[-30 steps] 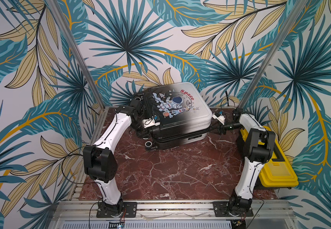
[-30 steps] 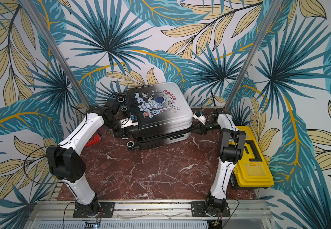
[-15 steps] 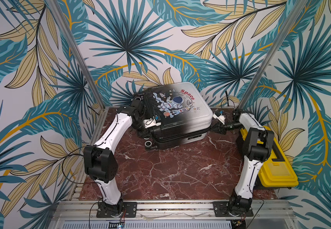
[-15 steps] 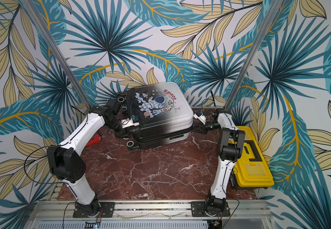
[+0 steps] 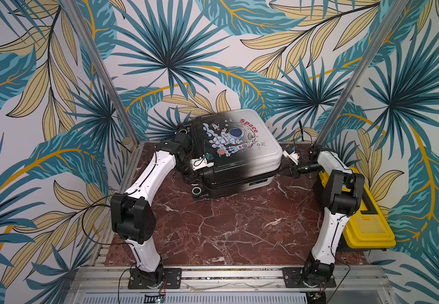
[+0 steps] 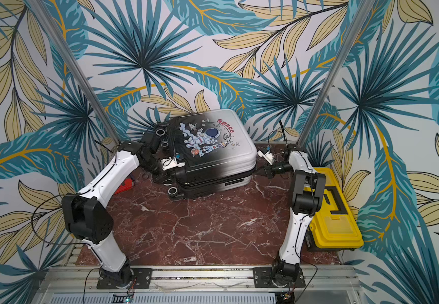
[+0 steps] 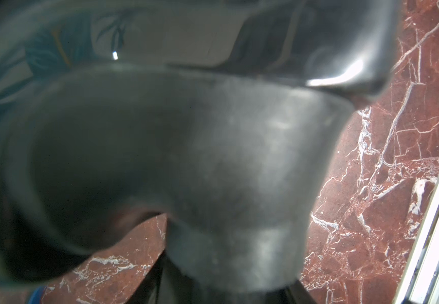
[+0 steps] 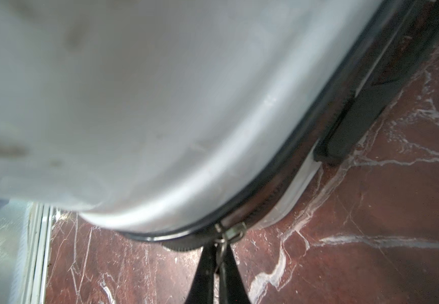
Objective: Close the suitcase zippers
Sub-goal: Zip the zipper on the suitcase.
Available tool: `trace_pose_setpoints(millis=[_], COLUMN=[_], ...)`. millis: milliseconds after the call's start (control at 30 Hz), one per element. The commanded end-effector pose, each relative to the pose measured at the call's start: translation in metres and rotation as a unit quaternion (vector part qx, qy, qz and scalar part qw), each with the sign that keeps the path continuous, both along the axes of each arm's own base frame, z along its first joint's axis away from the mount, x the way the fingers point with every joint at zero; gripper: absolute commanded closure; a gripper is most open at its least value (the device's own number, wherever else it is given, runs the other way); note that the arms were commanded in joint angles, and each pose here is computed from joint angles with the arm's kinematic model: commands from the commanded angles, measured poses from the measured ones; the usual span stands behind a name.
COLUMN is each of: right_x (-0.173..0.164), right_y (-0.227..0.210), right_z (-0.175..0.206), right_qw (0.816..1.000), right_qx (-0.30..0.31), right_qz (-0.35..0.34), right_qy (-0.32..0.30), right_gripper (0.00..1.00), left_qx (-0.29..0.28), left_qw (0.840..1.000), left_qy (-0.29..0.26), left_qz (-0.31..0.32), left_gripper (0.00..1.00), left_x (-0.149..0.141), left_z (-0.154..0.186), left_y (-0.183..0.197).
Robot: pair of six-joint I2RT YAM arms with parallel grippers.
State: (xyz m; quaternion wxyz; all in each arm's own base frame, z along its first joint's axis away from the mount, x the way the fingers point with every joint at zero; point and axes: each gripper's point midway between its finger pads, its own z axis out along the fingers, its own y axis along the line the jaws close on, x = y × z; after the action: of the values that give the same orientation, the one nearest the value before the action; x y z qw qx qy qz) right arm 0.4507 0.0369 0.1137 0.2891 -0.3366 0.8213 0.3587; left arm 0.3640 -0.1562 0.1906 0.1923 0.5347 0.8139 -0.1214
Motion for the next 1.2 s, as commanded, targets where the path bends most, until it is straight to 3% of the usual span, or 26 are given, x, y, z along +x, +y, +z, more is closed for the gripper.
trace_pose_setpoints(millis=[0,367,800,1167], right_x=[0.034,-0.024,-0.086,-0.119], right_y=[0.006,0.008,0.015,0.081], right_z=[0.024,0.013,-0.021,0.015], right_qw=[0.99,0.986,0.976,0.979], right_qx=[-0.031,-0.077,-0.181,-0.147], right_qz=[-0.013,-0.045,-0.066,-0.01], right_qy=[-0.139,-0.142,-0.104,-0.141], right_gripper=[1.0,1.0,1.0,1.0], left_qx=[-0.031,-0.014,-0.013,-0.04], left_qw=[0.997,0.994,0.99,0.996], left_qy=[-0.045,-0.028,-0.038,-0.021], left_qz=[0.05,0.108,0.133,0.078], left_gripper=[0.68,0.72,0.72,0.7], left_x=[0.023,0.019,0.028,0.008], left_z=[0.016,0.008,0.016,0.012], left_y=[-0.009,0.002,0.007,-0.016])
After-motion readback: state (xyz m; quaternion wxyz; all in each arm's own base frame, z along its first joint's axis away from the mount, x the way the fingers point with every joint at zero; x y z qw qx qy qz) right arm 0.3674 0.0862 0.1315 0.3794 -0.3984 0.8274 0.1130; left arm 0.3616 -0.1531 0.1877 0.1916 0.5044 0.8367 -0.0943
